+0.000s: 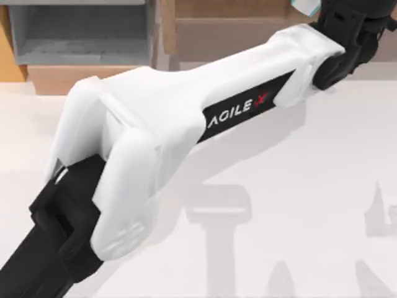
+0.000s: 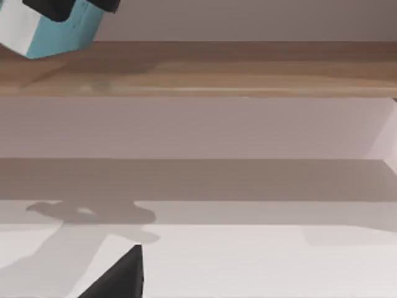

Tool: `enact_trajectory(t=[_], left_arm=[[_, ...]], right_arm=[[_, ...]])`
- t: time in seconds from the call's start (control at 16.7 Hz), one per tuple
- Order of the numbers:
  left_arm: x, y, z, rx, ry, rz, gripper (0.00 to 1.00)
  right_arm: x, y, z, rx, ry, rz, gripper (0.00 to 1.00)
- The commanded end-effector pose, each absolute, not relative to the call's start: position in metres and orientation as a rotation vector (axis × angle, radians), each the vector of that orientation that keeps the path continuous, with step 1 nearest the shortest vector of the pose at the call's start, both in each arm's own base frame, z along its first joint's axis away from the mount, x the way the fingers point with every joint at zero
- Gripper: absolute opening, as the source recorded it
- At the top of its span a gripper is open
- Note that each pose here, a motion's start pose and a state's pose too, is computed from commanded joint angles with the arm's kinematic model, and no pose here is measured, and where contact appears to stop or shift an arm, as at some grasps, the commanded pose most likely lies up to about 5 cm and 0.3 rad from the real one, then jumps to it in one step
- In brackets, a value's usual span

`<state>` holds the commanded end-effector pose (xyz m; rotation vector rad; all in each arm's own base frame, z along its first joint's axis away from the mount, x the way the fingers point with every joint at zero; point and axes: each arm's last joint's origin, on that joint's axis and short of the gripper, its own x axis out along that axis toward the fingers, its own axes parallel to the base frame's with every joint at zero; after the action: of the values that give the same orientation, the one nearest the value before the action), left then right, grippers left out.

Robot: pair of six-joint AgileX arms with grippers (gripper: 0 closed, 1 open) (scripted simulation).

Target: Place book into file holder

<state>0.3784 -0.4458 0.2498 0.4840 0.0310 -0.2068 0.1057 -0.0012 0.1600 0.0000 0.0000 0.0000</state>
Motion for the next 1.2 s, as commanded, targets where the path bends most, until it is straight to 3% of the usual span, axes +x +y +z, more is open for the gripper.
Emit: enact_trajectory(t=[0.36,0.72,1.2], left_arm=[[0.318,-0.389,0.259,0.928,0.038,-0.382,0.0],[0.274,-0.285,0.223,1.324,0.071,-0.492,0.0],[0.273,-0.142,0.171,1.576,0.206,-0.39,0.0]], right_arm=[[0.106,-0.001,0.16,0.0,0.0,0.0,1.0],[0.106,-0.001,0.16,0.0,0.0,0.0,1.0],[0.106,-0.001,0.16,0.0,0.0,0.0,1.0]])
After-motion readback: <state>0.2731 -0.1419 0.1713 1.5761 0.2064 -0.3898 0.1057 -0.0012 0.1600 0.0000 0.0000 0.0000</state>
